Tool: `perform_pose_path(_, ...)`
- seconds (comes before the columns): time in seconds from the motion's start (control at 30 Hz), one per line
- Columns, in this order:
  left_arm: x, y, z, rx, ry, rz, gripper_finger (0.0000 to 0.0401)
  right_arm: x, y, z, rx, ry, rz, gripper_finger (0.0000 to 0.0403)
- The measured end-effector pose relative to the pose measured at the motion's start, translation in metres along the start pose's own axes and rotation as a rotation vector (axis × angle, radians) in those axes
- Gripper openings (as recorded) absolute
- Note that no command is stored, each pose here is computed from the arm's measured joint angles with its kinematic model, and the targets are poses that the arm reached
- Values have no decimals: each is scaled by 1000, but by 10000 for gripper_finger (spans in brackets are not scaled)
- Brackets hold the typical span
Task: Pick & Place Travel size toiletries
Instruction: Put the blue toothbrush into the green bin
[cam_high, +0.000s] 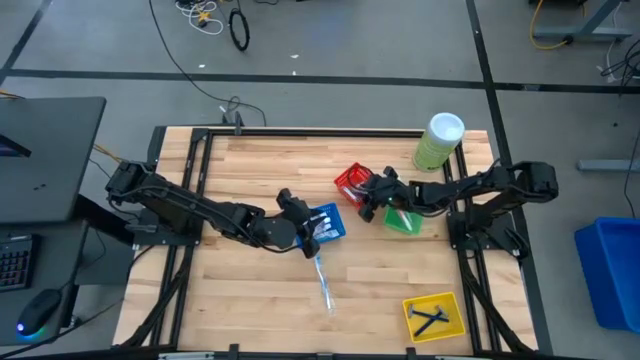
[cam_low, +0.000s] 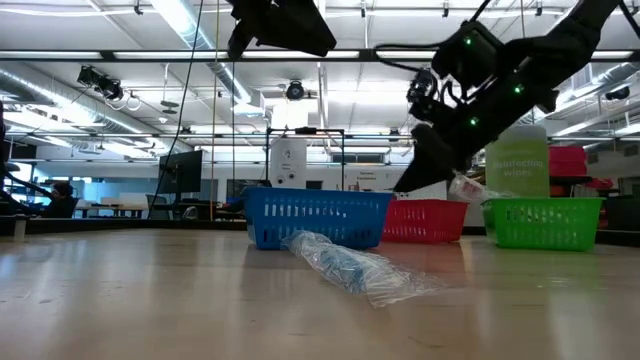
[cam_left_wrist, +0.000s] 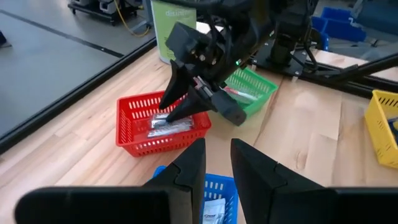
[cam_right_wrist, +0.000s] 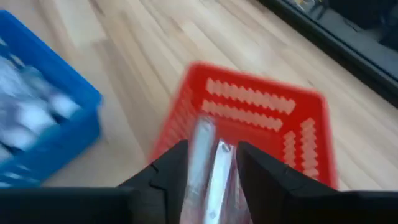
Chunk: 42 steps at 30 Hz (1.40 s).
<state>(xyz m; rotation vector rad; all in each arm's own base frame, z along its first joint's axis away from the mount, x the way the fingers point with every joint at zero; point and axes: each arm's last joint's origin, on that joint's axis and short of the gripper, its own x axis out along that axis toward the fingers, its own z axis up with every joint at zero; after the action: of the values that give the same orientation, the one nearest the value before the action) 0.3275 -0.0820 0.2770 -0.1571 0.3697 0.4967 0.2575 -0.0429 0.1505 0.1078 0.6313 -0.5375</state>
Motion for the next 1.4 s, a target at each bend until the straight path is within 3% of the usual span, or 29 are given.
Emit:
perform_pose_path(0.17,0,0,0,51,0,-1,82,-8,22,16,-19,-58,78,162)
perform_pose_path(0.4,0,0,0,150,1,0,82,-32,72,22,-28,-78,387,160)
perform_pose_path(0.57,0,-1,0,160,9,-23,82,-48,95,12,67,5,571,156)
perform_pose_path(0.73,-1,-5,-3,242,71,-196,82,-61,110,4,54,28,628,158)
perform_pose_path(0.9,-5,-14,-8,354,162,-571,82,-65,115,1,22,27,650,153)
perform_pose_path(0.97,-5,-18,-12,396,178,-647,82,-65,115,1,23,27,649,151)
perform_pose_path(1.17,16,-28,-45,573,264,-645,89,-64,114,0,21,35,642,150)
perform_pose_path(1.3,37,-36,-70,678,297,-631,115,-64,113,-2,13,52,633,151)
perform_pose_path(1.4,46,-40,-85,802,308,-683,143,-63,112,-3,6,67,625,150)
